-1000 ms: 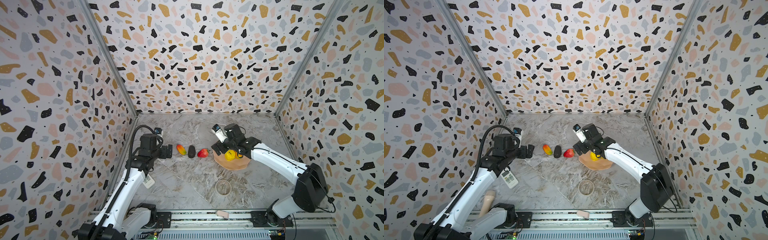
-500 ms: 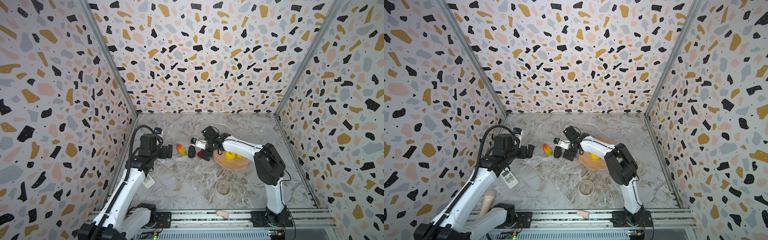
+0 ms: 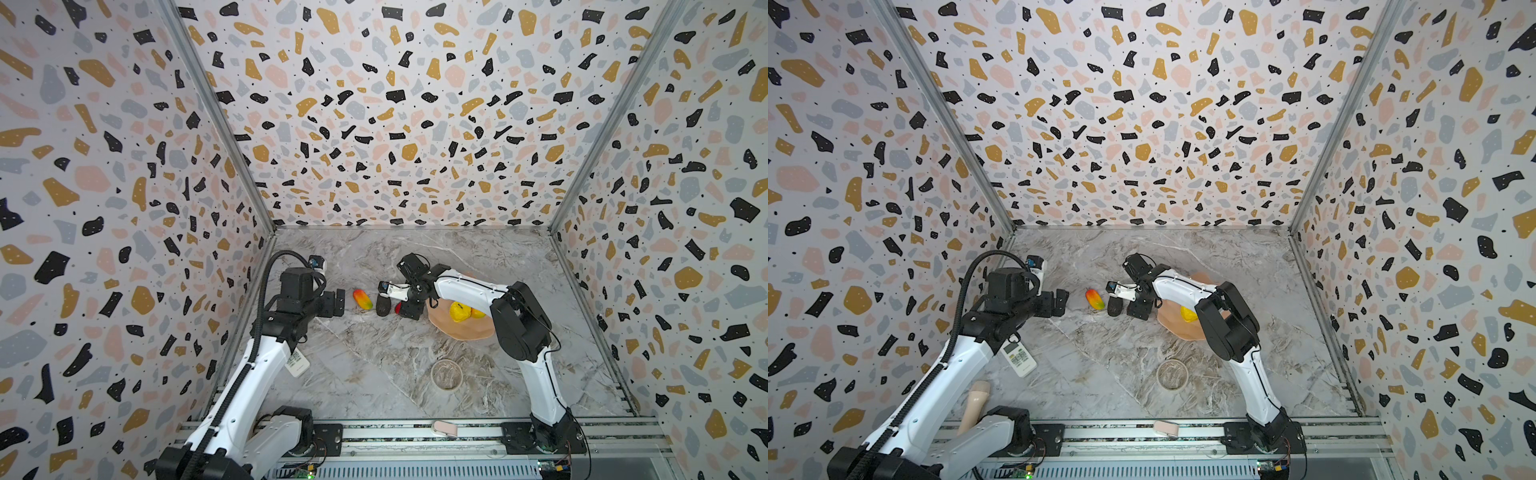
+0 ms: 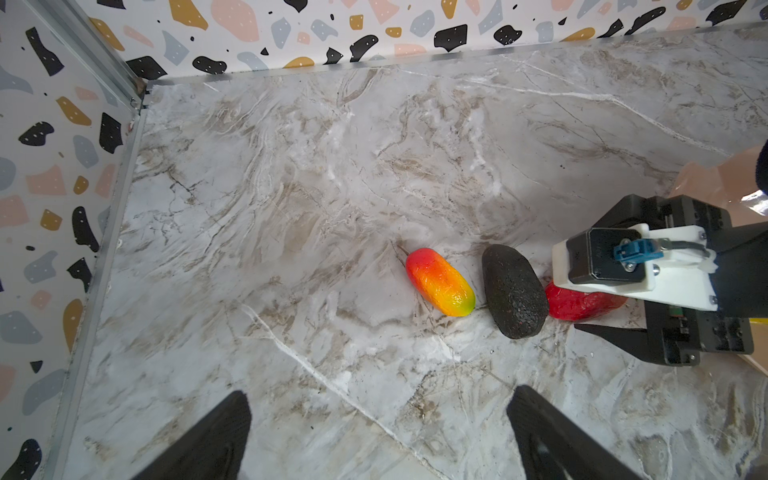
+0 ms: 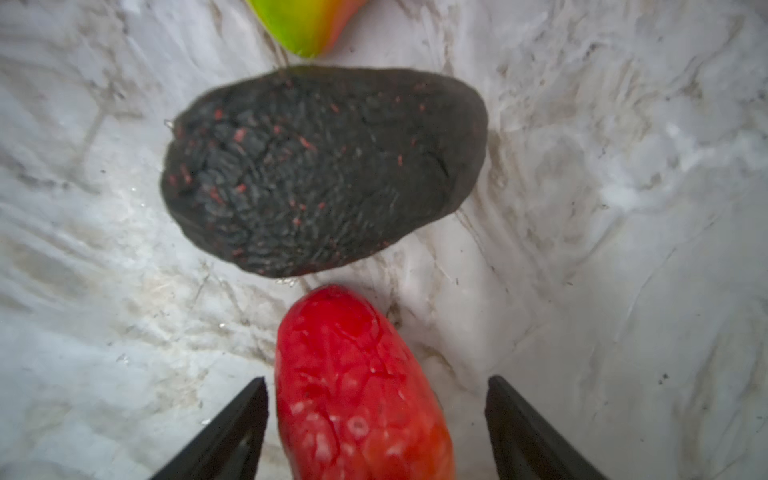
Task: Place and organize the fake fruits in the fruit bowl
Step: 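Grasp the strawberry with the right gripper and carry it over the bowl, then release the strawberry into the bowl and reach the right gripper to the avocado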
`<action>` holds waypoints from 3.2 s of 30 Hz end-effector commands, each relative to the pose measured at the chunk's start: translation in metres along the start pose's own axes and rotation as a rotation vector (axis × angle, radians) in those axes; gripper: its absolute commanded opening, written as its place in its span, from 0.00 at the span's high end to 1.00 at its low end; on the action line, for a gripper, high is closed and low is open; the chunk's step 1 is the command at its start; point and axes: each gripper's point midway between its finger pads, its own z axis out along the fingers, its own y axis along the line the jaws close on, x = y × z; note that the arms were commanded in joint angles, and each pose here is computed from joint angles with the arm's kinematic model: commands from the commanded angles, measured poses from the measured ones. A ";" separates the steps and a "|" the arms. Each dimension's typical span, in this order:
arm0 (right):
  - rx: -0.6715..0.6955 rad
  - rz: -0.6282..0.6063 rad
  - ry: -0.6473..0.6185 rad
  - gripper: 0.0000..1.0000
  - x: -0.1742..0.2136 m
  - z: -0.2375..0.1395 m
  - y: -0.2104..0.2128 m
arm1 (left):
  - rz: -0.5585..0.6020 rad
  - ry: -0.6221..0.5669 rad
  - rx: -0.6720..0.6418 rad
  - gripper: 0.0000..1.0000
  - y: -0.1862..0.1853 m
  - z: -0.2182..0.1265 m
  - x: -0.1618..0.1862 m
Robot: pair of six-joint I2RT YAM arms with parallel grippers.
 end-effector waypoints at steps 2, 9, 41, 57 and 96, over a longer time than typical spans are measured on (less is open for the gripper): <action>-0.009 0.021 -0.014 0.37 -0.011 -0.018 -0.003 | 0.015 -0.036 0.002 0.01 0.000 -0.003 -0.008; 0.012 0.012 -0.054 0.71 -0.029 -0.050 0.004 | 0.017 -0.039 0.001 0.00 0.000 -0.004 -0.009; 0.169 0.739 0.124 0.64 0.152 -0.206 0.042 | 0.016 -0.057 0.023 0.00 -0.004 -0.009 -0.011; 0.091 0.762 0.303 0.61 0.171 -0.160 0.043 | 0.016 -0.066 0.020 0.00 -0.003 -0.010 -0.012; 0.218 0.502 0.063 0.01 0.055 -0.177 0.024 | 0.016 -0.061 0.017 0.00 -0.003 -0.009 -0.012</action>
